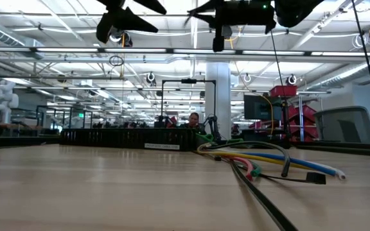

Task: Ziptie cables
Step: Insert the black zip tie into the lock head

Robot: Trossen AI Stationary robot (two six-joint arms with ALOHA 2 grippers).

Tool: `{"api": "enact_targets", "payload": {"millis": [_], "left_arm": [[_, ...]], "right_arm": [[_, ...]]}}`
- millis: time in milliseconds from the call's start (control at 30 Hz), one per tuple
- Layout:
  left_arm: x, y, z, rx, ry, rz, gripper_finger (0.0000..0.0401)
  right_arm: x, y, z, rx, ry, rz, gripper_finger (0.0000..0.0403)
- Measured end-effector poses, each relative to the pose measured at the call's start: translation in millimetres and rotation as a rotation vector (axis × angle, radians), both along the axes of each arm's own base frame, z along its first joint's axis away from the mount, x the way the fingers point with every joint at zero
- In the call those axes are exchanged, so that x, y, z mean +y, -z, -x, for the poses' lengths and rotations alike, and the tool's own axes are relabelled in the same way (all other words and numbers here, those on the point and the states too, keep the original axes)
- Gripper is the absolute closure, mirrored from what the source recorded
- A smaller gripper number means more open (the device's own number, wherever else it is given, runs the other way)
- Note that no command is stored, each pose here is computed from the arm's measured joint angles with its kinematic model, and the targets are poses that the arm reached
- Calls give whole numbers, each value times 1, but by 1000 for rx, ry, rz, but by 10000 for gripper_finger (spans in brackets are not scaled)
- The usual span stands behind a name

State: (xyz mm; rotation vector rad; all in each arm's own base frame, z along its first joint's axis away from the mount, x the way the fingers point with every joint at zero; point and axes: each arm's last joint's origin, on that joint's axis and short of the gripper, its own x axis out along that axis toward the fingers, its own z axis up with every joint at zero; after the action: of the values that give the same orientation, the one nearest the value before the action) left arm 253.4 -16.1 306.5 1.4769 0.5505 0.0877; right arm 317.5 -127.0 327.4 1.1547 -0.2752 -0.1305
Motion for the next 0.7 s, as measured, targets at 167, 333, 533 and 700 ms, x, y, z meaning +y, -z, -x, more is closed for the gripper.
{"api": "enact_targets", "payload": {"millis": [167,333,533,700], "left_arm": [[-16,1,-6,13,65,-117,186],[-22,0,-6,14,95,-155,186],[-29,0,-6,7,227,-127,186],[-33,1,-11,-14,331,-93,186]], "right_arm": [[-1,11,-7,-3,-41,-174,403],[7,19,-13,47,-90,-253,403],[16,20,-15,55,-94,-287,403],[25,22,-19,59,-66,-291,403]]}}
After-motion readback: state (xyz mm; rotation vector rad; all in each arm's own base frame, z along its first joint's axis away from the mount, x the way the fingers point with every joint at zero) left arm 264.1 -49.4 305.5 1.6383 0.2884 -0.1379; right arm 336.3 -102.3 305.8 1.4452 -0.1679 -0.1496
